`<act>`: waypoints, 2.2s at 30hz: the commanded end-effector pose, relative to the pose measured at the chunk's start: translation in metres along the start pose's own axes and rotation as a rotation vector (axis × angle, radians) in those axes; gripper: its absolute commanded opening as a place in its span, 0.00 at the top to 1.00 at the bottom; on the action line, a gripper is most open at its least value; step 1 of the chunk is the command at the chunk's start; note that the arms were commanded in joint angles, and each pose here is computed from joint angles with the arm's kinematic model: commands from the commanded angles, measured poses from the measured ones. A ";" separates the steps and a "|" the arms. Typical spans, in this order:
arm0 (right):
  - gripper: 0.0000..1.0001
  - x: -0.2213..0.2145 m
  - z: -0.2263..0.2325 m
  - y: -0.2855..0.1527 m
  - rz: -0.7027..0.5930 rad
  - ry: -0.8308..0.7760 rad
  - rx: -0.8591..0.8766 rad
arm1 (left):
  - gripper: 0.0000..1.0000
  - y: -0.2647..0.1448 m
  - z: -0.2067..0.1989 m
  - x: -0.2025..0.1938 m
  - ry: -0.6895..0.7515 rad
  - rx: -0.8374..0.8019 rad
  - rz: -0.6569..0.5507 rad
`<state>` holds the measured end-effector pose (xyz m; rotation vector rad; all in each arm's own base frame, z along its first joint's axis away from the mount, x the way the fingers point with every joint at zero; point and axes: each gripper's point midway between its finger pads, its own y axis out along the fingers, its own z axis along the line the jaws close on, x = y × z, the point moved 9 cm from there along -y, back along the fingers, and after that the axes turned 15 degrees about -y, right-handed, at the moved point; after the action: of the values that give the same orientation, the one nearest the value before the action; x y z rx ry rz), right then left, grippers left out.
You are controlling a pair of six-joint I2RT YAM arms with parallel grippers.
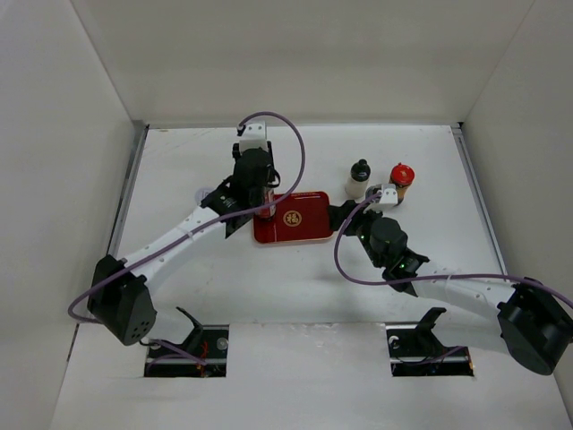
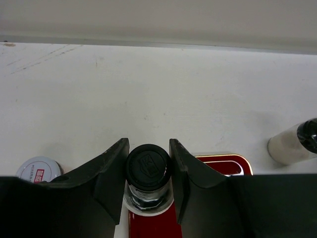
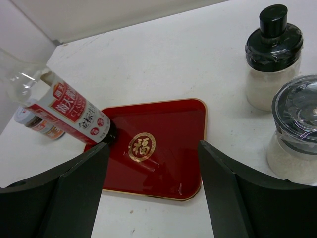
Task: Organize the condiment bottles
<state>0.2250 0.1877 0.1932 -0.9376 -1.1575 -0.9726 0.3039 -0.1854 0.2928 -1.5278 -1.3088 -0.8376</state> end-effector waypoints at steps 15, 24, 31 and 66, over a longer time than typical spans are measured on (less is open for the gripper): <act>0.21 0.015 0.003 0.001 -0.069 0.025 0.021 | 0.83 0.011 -0.022 0.024 -0.129 -0.113 -0.169; 0.18 0.015 0.002 0.000 -0.071 0.026 0.016 | 0.71 0.014 -0.011 -0.002 -0.097 -0.081 -0.140; 0.19 0.018 -0.003 -0.001 -0.081 0.029 0.000 | 0.29 0.005 -0.019 0.001 -0.092 -0.111 -0.143; 0.00 0.038 -0.086 0.046 0.300 -0.177 -0.308 | 0.44 -0.132 0.071 -0.111 -0.527 -0.476 -0.210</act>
<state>0.2794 0.1109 0.1896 -1.4625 -0.9330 -0.8008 0.1460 -0.1549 0.1794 -2.0235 -1.6475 -0.9523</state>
